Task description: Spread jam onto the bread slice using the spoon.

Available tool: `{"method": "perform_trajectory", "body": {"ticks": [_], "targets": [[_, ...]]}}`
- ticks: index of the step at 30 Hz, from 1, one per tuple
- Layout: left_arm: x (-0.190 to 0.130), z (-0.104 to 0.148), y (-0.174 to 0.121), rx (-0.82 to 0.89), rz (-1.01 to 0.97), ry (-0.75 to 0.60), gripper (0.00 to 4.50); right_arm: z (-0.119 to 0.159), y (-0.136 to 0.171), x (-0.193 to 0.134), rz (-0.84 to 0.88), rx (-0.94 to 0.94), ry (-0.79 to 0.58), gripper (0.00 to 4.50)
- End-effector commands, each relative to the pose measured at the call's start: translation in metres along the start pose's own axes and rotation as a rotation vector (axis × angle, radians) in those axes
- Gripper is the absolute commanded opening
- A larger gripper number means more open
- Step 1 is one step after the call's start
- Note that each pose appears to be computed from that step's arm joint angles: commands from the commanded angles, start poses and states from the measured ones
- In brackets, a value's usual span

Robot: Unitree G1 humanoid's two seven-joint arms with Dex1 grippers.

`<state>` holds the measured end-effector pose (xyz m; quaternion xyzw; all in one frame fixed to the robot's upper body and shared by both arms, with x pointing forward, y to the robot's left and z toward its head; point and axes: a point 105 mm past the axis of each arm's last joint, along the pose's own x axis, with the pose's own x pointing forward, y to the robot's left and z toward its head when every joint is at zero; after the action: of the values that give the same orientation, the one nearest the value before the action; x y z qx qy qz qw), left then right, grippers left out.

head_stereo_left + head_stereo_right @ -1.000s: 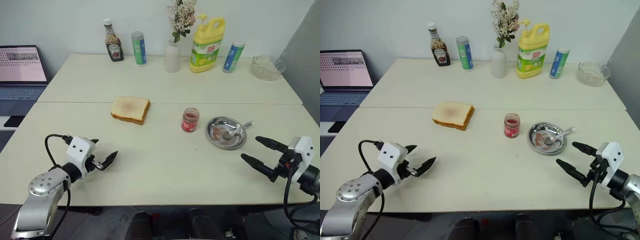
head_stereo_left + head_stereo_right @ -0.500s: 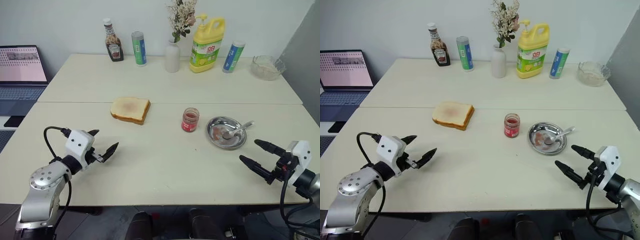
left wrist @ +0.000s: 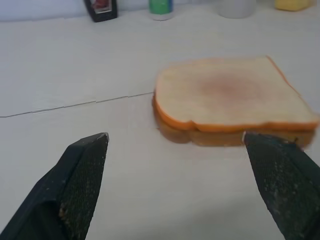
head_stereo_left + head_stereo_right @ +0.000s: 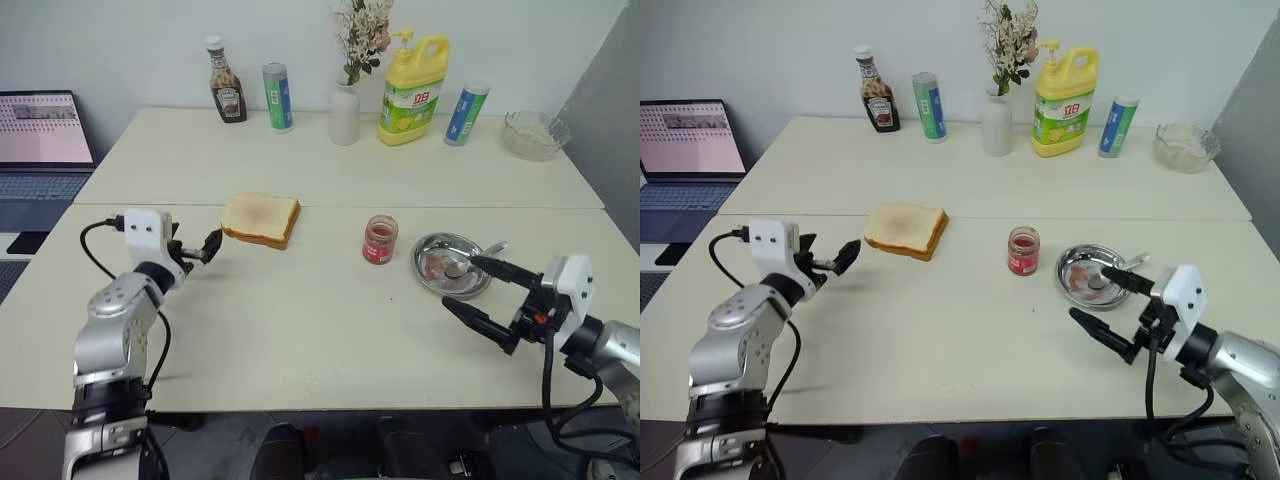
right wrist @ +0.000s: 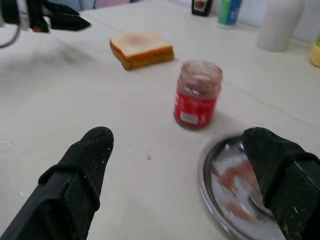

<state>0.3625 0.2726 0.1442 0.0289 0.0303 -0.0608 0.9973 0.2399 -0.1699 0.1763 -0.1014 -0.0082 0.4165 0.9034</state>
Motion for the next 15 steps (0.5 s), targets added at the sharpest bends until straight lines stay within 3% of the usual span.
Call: {"method": "perform_trajectory", "body": {"ticks": [1,6,15], "targets": [[0.016,0.007,-0.003,-0.046,0.017,0.003,4.49,0.02,0.013,0.011,0.072,0.001,-0.029,4.5],[0.051,0.002,-0.017,-0.126,0.003,0.076,4.49,0.032,0.023,0.023,0.162,-0.02,-0.049,4.5],[0.077,-0.002,-0.04,-0.152,-0.046,0.144,4.49,0.036,0.029,0.029,0.2,-0.015,-0.071,4.5]]}}
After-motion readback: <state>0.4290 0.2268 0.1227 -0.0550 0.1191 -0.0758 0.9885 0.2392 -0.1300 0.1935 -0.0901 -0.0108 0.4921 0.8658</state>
